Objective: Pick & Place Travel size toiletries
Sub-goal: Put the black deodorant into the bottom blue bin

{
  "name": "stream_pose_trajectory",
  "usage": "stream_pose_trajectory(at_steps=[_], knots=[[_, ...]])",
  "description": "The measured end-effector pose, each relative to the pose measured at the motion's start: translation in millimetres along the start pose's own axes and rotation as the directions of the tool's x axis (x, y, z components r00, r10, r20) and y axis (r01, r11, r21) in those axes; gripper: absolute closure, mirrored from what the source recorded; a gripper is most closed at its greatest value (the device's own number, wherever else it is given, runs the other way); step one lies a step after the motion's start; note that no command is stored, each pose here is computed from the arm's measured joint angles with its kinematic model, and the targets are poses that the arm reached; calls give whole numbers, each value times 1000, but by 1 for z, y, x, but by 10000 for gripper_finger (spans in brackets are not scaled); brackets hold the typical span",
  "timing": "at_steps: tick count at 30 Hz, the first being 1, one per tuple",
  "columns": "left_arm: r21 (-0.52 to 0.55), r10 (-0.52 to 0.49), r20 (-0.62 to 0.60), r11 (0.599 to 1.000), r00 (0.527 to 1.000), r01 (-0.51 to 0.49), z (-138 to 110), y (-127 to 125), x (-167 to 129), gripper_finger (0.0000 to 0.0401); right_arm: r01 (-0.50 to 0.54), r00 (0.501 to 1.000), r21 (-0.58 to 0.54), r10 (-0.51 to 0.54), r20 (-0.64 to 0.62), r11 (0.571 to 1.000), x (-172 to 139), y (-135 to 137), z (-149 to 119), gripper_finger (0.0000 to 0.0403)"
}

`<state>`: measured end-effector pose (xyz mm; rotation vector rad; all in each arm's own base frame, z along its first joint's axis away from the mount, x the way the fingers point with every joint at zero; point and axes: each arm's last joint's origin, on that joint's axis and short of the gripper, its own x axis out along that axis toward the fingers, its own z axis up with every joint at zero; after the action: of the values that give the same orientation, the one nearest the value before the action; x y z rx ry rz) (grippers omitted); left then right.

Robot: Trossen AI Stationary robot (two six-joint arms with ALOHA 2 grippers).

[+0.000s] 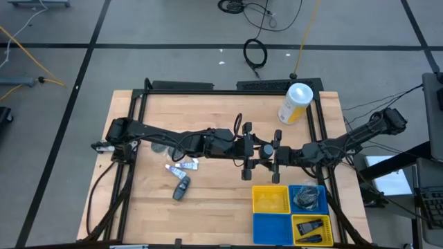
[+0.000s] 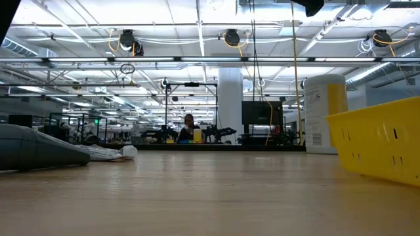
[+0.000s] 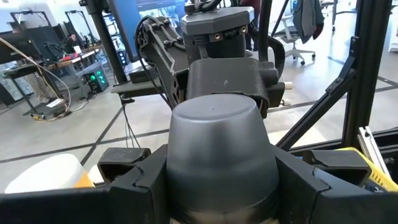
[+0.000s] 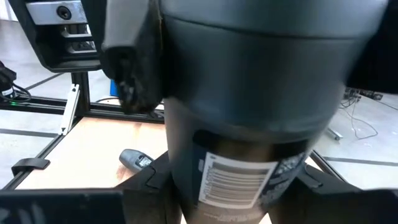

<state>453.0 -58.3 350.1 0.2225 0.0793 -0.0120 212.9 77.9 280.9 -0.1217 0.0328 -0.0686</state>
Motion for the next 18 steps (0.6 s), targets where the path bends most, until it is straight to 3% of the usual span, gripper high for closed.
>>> stream_pose_trajectory(at_steps=[2, 10, 18], knots=[[-1, 1, 0, 1000, 1000, -1, 0, 0, 0, 203, 0, 1000, -1, 0, 0, 1000, 0, 0, 0, 247], [-3, 11, -5, 1000, 1000, -11, 0, 1, 0, 119, -11, 1000, -14, 11, -3, 1000, 0, 0, 0, 247], [36, 4, -44, 999, 999, -3, -2, 1, -2, 96, -15, 1000, -15, 14, -6, 1000, -1, 0, 0, 247]])
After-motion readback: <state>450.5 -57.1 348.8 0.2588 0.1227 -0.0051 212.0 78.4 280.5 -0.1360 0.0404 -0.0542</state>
